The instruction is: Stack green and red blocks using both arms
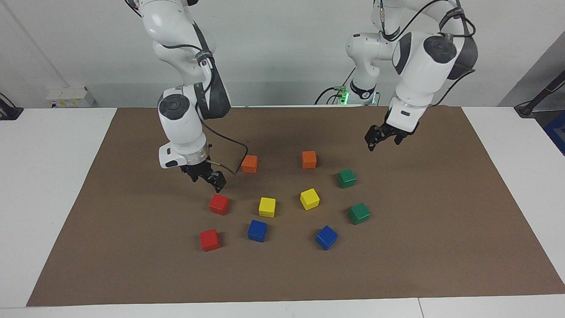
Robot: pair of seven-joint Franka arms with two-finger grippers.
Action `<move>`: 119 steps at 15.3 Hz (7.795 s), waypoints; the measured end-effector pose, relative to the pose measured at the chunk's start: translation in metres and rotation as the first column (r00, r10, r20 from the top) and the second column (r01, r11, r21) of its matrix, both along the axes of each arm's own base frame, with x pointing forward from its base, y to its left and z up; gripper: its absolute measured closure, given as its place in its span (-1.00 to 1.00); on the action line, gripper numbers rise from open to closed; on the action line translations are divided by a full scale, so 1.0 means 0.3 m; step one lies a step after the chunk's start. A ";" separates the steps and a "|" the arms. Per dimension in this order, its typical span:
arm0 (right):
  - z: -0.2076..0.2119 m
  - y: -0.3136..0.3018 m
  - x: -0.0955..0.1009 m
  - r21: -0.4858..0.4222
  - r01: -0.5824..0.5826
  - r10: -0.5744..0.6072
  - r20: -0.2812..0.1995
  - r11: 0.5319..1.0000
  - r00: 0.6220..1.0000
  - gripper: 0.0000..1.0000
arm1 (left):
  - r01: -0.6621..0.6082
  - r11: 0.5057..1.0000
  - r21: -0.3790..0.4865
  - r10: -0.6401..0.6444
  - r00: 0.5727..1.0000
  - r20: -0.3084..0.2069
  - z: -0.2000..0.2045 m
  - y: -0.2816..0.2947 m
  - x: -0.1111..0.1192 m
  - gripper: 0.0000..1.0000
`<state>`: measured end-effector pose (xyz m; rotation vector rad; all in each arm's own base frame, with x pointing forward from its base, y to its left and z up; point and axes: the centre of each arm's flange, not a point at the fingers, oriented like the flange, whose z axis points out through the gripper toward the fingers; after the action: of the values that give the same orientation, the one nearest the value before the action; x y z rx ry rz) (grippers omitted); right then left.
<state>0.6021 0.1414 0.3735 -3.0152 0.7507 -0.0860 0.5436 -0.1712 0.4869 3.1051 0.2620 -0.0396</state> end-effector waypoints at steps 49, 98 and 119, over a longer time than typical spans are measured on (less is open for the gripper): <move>-0.252 -0.555 0.072 -0.054 -0.451 0.451 -0.013 0.891 0.892 -0.11 | 0.085 0.996 -0.018 -0.085 0.996 0.018 -0.315 0.636 0.205 -1.00; -0.214 0.039 0.482 -0.100 -0.627 0.630 0.001 0.773 0.776 -0.81 | 0.076 0.996 0.050 -0.079 0.995 0.061 -0.547 0.603 0.403 -0.10; -0.156 -0.065 0.461 -0.080 -0.628 0.623 -0.081 0.774 0.778 -0.09 | 0.112 0.993 -0.033 -0.114 0.992 -0.052 -0.444 0.763 0.185 -0.10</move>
<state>0.7405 0.1220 0.3266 -3.1885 -0.3080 -0.0277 0.5992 0.0578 0.3537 3.0882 0.0851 -0.1283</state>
